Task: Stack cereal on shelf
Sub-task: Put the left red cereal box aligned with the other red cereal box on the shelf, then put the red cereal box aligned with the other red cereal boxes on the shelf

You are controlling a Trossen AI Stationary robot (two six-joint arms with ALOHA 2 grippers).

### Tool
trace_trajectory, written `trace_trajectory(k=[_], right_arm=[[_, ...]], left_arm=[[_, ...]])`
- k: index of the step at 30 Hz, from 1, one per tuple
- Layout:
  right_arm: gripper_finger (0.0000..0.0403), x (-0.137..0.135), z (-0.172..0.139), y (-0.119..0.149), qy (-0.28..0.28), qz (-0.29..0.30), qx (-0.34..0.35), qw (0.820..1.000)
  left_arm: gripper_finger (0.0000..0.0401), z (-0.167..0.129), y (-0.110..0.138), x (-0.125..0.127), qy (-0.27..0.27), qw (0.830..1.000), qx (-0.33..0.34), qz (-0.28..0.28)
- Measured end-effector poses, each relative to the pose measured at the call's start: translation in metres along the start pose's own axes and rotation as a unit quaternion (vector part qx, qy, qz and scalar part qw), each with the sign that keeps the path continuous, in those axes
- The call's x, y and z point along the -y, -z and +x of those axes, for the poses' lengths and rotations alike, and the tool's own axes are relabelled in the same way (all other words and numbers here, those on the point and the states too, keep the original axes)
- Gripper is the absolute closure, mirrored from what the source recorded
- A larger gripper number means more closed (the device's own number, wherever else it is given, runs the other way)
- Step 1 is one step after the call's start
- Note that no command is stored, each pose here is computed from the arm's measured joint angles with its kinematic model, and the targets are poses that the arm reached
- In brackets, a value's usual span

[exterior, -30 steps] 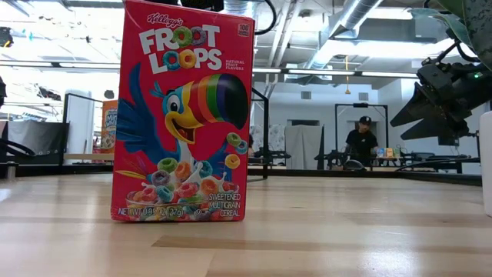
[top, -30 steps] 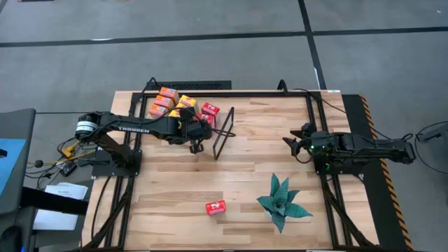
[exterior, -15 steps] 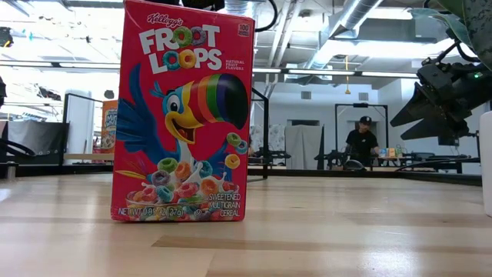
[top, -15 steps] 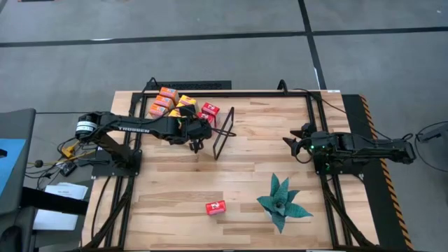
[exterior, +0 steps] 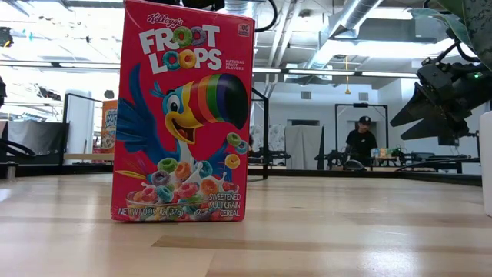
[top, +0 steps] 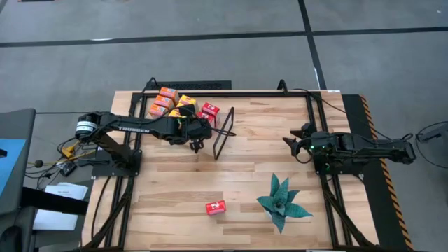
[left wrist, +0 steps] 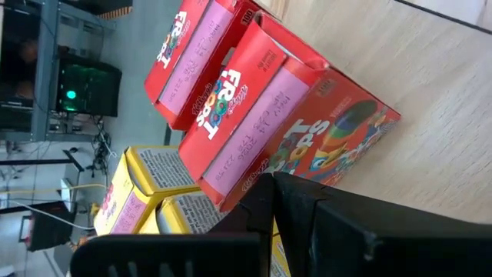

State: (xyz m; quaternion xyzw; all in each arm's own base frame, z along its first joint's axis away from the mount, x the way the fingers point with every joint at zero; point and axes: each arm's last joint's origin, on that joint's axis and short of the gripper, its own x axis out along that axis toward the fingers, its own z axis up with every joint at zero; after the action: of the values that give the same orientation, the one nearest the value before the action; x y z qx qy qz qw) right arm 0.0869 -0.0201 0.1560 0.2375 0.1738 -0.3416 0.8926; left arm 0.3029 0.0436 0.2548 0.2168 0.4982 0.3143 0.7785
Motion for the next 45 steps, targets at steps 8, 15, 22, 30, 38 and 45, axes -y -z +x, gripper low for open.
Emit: trace_trajectory(k=[8, 15, 22, 30, 38, 45], right_arm=[[0.0086, 0.000, 0.000, 0.000, 0.000, 0.000, 0.000, 1.000], [0.0086, 0.000, 0.000, 0.000, 0.000, 0.000, 0.000, 1.000], [0.0086, 0.000, 0.000, 0.000, 0.000, 0.000, 0.000, 1.000], [0.0086, 0.000, 0.000, 0.000, 0.000, 0.000, 0.000, 1.000], [0.0086, 0.000, 0.000, 0.000, 0.000, 0.000, 0.000, 1.000], [0.0086, 0.000, 0.000, 0.000, 0.000, 0.000, 0.000, 1.000]], left_arm=[[0.0401, -0.001, 0.000, 0.001, 0.000, 1.000, 0.001, 0.000], [0.0401, -0.025, -0.016, -0.004, 0.009, 1.000, 0.028, -0.005], [0.0388, -0.094, -0.042, -0.031, 0.107, 0.990, 0.057, -0.070], [0.0284, -0.149, -0.056, -0.030, 0.348, 0.925, 0.108, -0.107], [0.0152, -0.160, -0.069, 0.023, 0.399, 0.905, 0.103, -0.104], [0.0097, -0.152, -0.081, 0.073, 0.431, 0.884, 0.047, -0.174]])
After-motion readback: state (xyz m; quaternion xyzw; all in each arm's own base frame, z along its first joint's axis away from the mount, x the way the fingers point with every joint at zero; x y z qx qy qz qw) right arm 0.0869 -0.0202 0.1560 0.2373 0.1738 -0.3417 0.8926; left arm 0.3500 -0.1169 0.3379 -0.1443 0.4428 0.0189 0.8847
